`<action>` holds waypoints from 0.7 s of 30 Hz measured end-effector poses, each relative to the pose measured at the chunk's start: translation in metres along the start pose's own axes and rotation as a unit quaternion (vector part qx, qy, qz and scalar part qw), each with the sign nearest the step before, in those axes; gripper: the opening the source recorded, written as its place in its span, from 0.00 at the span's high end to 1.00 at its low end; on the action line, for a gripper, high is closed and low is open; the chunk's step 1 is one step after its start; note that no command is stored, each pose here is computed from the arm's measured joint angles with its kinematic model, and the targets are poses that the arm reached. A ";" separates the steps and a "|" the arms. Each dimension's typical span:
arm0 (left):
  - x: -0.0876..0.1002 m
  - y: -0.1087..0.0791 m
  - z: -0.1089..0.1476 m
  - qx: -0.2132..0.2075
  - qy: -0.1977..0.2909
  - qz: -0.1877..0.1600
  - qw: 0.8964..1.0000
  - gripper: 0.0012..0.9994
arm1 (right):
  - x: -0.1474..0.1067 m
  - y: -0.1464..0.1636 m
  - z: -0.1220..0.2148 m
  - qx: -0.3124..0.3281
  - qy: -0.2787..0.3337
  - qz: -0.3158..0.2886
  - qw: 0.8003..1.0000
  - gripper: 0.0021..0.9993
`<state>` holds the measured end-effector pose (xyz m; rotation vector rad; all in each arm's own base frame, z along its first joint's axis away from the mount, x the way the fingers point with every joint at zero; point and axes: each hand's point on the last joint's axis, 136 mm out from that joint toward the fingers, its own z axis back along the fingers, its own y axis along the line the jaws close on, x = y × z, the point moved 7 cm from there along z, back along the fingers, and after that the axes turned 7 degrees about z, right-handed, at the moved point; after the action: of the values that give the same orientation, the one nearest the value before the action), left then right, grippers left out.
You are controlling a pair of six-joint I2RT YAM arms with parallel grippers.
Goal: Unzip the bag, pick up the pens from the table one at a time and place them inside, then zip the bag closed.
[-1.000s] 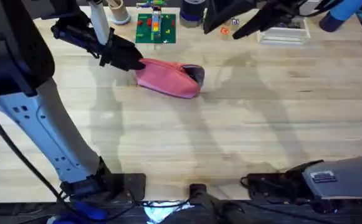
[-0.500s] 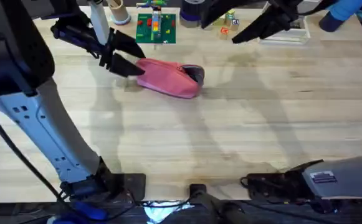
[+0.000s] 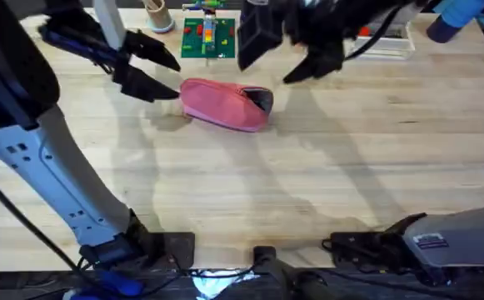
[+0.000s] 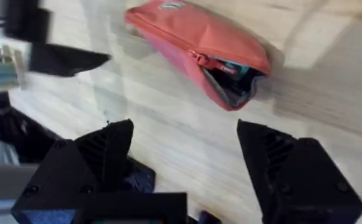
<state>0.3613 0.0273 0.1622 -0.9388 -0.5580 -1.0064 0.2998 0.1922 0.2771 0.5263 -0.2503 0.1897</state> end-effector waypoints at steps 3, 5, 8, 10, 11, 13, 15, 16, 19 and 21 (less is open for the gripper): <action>0.008 -0.003 0.016 0.008 -0.005 0.008 1.000 0.00 | -0.008 -0.007 -0.023 -0.001 0.009 -0.038 0.999 0.00; 0.012 -0.001 0.024 0.020 -0.006 -0.001 1.000 0.00 | -0.013 -0.011 -0.037 -0.002 0.014 -0.064 0.998 0.00; 0.015 0.000 0.029 0.028 -0.006 -0.007 1.000 0.00 | -0.019 -0.010 -0.055 0.003 0.011 -0.091 0.996 0.00; 0.016 0.000 0.029 0.029 -0.006 -0.009 1.000 0.00 | -0.021 -0.006 -0.065 0.012 0.006 -0.101 0.995 0.00; 0.016 0.000 0.029 0.030 -0.006 -0.010 0.999 0.00 | -0.023 -0.004 -0.070 0.016 0.004 -0.106 0.994 0.00; 0.017 0.000 0.029 0.030 -0.006 -0.010 0.999 0.00 | -0.025 0.001 -0.077 0.023 0.000 -0.112 0.993 0.00; 0.017 0.000 0.029 0.030 -0.006 -0.011 0.999 0.00 | -0.026 0.003 -0.083 0.024 -0.009 -0.114 0.993 0.00; 0.017 0.000 0.029 0.030 -0.006 -0.011 0.999 0.00 | -0.026 0.003 -0.085 0.023 -0.013 -0.116 0.993 0.00; 0.017 0.000 0.029 0.030 -0.006 -0.011 0.999 0.00 | -0.025 0.000 -0.090 0.018 -0.028 -0.123 0.992 0.00; 0.017 0.000 0.029 0.030 -0.006 -0.011 0.999 0.00 | -0.022 -0.002 -0.091 0.015 -0.038 -0.125 0.991 0.00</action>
<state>0.3694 0.0449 0.1900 -0.8875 -0.6056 -0.9987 0.2960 0.2351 0.1933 0.5912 -0.2542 -0.0704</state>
